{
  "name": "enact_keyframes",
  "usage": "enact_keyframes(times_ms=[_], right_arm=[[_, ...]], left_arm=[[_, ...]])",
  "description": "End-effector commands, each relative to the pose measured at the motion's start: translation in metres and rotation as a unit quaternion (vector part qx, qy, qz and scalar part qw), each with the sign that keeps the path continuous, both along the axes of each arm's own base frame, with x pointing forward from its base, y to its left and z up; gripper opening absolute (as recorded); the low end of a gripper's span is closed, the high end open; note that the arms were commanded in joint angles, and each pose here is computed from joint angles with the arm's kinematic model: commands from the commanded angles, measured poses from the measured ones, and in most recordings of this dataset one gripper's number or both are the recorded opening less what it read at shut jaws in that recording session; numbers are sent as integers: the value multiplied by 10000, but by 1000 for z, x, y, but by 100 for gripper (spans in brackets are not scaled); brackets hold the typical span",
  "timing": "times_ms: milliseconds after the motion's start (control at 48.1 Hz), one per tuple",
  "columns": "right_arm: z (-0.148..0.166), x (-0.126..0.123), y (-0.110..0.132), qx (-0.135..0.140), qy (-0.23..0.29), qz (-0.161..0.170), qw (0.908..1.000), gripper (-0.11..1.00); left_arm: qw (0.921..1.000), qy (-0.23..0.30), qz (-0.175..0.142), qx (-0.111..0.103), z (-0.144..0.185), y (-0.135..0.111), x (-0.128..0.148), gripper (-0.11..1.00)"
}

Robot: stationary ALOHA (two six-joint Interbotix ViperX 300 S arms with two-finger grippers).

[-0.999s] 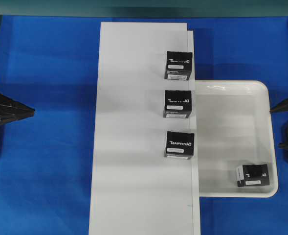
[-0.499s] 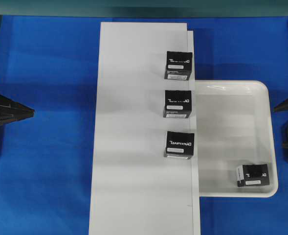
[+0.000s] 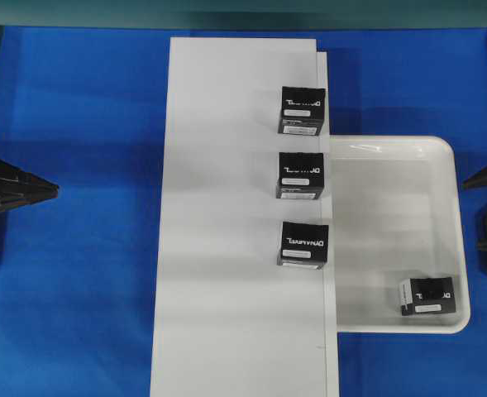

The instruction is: Place the box from the white plastic tray onto the white base.

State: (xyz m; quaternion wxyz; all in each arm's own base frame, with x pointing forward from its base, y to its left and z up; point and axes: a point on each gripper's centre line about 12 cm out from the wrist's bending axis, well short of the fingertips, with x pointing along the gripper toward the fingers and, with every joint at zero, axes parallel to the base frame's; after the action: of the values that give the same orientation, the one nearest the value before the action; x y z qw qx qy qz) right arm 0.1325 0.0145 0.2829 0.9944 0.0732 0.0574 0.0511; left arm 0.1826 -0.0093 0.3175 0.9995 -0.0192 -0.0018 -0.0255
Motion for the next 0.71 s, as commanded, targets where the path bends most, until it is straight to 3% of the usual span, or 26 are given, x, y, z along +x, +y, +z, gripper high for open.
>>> enact_keyframes(times_ms=[0,687], right_arm=[[3,0,0,27,-44,10,10000,97],[0,0,0,32,-12,9,10000,97]], left_arm=[[10000,-31,-8,14,3,0,2,-5],[10000,17,-9,-22,-1,0,2,-5]])
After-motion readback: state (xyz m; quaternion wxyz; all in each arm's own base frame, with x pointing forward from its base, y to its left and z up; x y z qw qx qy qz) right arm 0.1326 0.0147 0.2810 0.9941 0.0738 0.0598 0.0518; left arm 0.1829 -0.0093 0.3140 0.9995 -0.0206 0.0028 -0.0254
